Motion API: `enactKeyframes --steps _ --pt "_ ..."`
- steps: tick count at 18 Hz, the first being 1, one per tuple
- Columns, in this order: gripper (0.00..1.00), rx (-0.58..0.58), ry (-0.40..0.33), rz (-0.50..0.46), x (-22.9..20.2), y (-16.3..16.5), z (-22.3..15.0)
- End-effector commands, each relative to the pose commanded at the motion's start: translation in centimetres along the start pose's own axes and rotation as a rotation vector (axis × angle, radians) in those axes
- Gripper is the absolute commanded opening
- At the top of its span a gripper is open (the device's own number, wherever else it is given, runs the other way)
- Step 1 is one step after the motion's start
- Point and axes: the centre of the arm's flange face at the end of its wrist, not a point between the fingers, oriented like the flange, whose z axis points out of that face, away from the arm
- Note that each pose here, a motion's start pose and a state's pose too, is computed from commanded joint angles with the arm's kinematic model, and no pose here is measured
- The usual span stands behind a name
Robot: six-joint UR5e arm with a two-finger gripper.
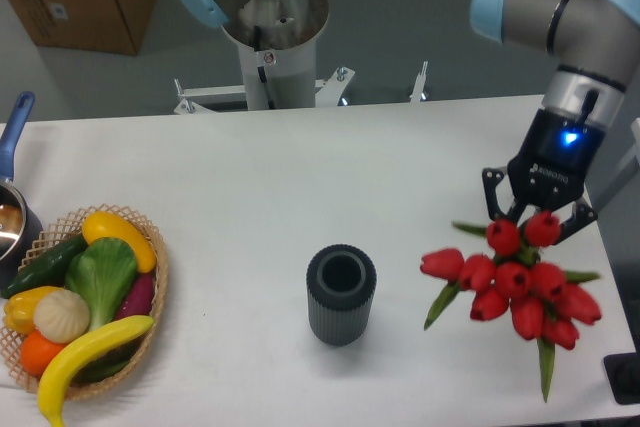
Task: Insert the flowers into the vase
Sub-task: 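Lift the red tulip bunch and swing it over the grey vase, then lower the tulip stems down into the vase opening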
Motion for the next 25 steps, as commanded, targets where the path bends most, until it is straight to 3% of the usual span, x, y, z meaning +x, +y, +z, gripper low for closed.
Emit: enactKeyframes --steps 4,7,15,18,25 --pt "0.0 0.197 0.184 -0.022 1.7 -0.3 4.0" --pt "0.0 0.21 0.239 -0.016 3.2 -0.4 6.7" --pt "0.0 0.218 0.208 -0.045 3.6 4.9 5.3" --pt "0.0 0.218 0.206 -0.036 4.0 5.3 5.3" --pt "0.03 0.215 0.206 -0.024 5.7 11.2 6.5"
